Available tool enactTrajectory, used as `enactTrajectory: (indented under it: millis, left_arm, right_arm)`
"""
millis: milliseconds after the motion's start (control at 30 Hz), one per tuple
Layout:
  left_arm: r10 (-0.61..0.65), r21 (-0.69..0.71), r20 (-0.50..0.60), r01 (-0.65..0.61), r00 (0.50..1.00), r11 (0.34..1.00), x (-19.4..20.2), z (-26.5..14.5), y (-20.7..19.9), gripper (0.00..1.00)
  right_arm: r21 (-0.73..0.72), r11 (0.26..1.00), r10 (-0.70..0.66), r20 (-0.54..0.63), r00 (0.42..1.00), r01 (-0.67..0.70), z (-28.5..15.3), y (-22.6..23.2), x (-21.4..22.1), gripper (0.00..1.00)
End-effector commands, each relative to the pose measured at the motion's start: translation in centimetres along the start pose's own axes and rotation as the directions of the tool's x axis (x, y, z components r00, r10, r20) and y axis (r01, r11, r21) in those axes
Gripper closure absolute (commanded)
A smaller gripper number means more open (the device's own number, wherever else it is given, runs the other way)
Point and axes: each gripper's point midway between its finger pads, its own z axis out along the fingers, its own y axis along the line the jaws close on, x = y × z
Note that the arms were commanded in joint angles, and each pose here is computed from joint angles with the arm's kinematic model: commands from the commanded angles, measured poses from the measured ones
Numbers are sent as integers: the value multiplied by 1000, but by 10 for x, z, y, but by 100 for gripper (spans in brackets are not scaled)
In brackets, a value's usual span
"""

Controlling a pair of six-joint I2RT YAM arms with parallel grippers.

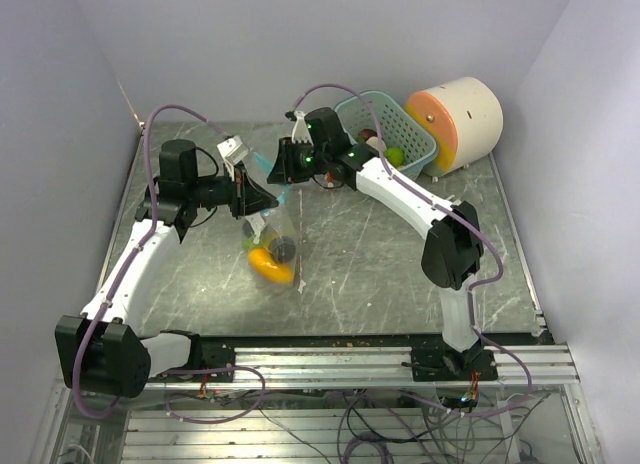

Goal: Open the zip-top bag and remove the fake food
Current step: Open the zipper of the food storage bag at the center of the board.

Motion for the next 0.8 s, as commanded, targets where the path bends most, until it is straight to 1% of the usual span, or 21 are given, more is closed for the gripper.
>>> enactTrajectory:
  millis: [0,33,67,233,367,600,700,733,767]
  left_arm:
    - [45,-34,13,-45,999,998,-5,-5,3,93]
    - [43,-41,11,-43,999,998,-5,-5,3,93]
    - [45,-46,11,-44,999,998,-5,-6,3,93]
    - [37,-91,-11,-38,999,995,3,-11,5,93]
    - [27,-111,-26,-30,999,993,10,-16,1,93]
    - [7,-121,-61,-14,998,992,18,-24,-9,93]
    - [6,-115,-63,-13,998,993,16,-27,-15,93]
    - [7,-118,-62,-14,998,993,16,-28,-17,93]
    - [5,-120,-60,-12,998,993,16,-29,-18,93]
  right_arm:
    - [56,998,-9,-15,1000,10,-1,-14,3,86]
    - [57,998,-9,-5,1000,9,-2,-15,0,96]
    - [55,998,-11,9,1000,11,-2,-16,-5,100]
    - [44,999,-1,51,999,-1,-8,-30,-30,100]
    - [52,998,22,76,997,-26,-10,-54,-49,100]
    - [98,993,61,104,993,-71,-8,-99,-67,100]
    - [111,991,61,112,992,-73,-6,-108,-72,100]
    - [131,987,71,131,989,-88,-12,-123,-79,100]
    - [138,986,75,139,987,-95,-14,-129,-82,100]
